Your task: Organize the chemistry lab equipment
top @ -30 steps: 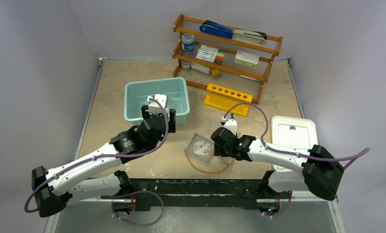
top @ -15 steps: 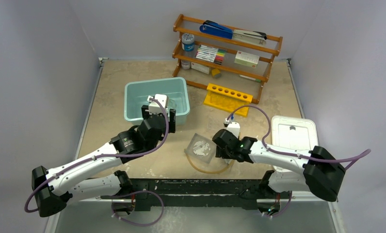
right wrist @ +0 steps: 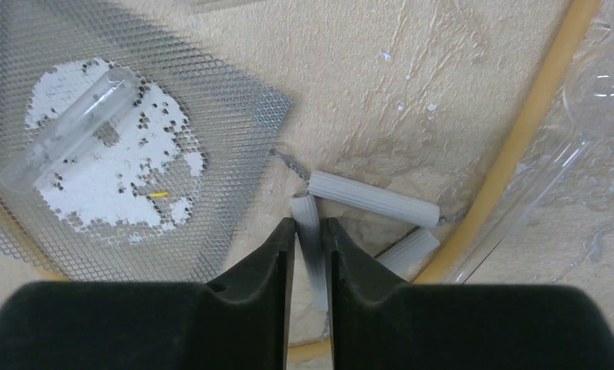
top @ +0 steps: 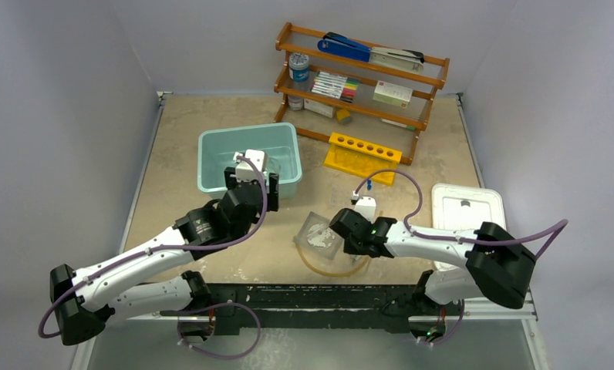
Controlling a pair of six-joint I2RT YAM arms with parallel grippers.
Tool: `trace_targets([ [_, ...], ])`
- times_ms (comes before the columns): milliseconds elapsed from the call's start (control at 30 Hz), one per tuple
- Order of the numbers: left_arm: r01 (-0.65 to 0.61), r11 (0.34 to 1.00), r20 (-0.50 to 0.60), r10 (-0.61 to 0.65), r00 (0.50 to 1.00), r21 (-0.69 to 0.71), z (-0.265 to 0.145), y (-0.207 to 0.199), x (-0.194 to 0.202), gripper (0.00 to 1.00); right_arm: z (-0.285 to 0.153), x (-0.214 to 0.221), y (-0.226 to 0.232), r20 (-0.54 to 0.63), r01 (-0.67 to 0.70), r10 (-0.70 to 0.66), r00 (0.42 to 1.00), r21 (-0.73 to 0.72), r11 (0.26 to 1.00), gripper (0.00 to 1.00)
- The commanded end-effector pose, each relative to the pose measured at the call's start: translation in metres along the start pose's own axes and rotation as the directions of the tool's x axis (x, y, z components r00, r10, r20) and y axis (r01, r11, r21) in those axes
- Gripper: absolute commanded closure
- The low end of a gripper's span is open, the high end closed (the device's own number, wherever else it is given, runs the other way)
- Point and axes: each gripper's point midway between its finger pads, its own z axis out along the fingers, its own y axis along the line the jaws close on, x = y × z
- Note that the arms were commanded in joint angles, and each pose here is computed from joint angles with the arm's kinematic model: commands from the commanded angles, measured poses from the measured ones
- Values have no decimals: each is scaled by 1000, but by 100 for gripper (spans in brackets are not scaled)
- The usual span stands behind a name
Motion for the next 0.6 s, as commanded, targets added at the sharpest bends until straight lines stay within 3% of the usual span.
trace_targets([
  [0,66,998,55,-66,996,7,-7,1,-24,31,0,4,-3,-14,-23,23,1000,37,999,84],
  [167,79,997,65,-80,995,11,-11,3,-29,32,-23,-24,7,59,-42,42,997,-2,999,96],
  [567,152,988,122,-151,981,3,-34,20,-57,32,-117,-159,82,387,63,21,922,-204,977,100],
])
